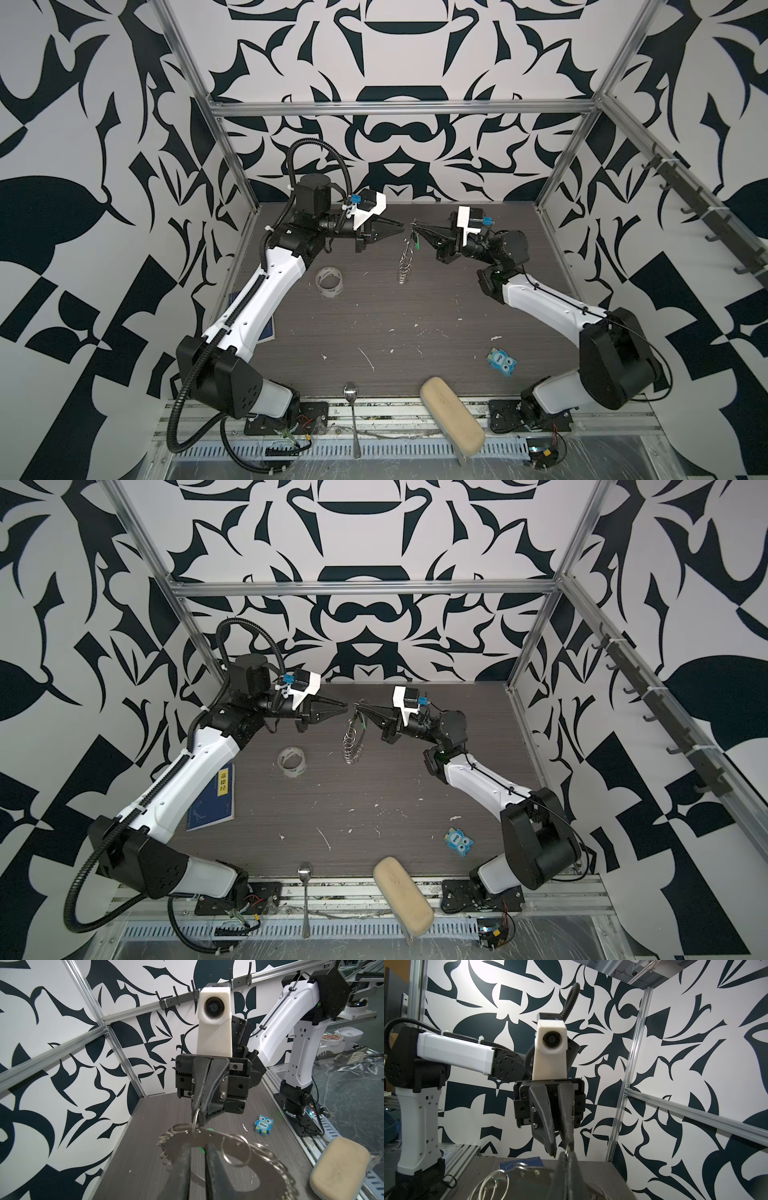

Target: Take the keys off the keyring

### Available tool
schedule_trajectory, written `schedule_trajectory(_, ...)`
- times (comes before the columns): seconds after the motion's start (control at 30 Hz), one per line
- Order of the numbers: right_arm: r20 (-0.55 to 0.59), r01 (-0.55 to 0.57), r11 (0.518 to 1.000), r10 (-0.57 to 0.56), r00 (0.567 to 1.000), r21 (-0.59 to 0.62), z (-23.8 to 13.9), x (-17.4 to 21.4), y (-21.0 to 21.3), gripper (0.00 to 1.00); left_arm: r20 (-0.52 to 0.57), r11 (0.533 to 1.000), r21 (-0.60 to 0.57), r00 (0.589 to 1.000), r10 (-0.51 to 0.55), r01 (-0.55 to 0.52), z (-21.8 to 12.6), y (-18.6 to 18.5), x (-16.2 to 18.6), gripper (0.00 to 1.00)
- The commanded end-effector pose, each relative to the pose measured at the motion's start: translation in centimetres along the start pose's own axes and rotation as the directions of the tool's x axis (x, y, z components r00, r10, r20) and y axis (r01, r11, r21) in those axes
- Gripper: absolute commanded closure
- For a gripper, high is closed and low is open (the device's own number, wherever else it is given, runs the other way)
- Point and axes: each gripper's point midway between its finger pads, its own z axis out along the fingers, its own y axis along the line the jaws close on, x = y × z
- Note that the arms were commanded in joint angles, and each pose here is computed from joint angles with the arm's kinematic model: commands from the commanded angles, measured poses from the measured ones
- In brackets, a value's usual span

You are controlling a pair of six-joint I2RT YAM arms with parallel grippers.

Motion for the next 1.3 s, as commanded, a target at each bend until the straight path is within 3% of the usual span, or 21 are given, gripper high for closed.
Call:
schedule_trajectory(0.0, 0.074, 0.083, 0.996, -0.081, 0.994, -0.036, 0.7, -3.0, 0.9, 1.00, 0.025, 1.000, 0.020, 1.000, 0.008, -0.008, 0.0, 0.0, -1.1, 0.81)
schedule_trajectory(0.8, 0.093, 0.101, 0.993, -0.096, 0.991, -0.053, 1.5, -3.6, 1.3, 1.00, 0.013, 1.000, 0.019, 1.000, -0.022, 0.021, 0.1, 0.0, -0.4, 0.78)
schedule_trajectory(1.27, 0.096, 0.104, 0.993, -0.098, 0.991, -0.062, 1.9, -3.8, 1.3, 1.00, 0.011, 1.000, 0.017, 1.000, -0.026, 0.025, 0.1, 0.1, -0.6, 0.86)
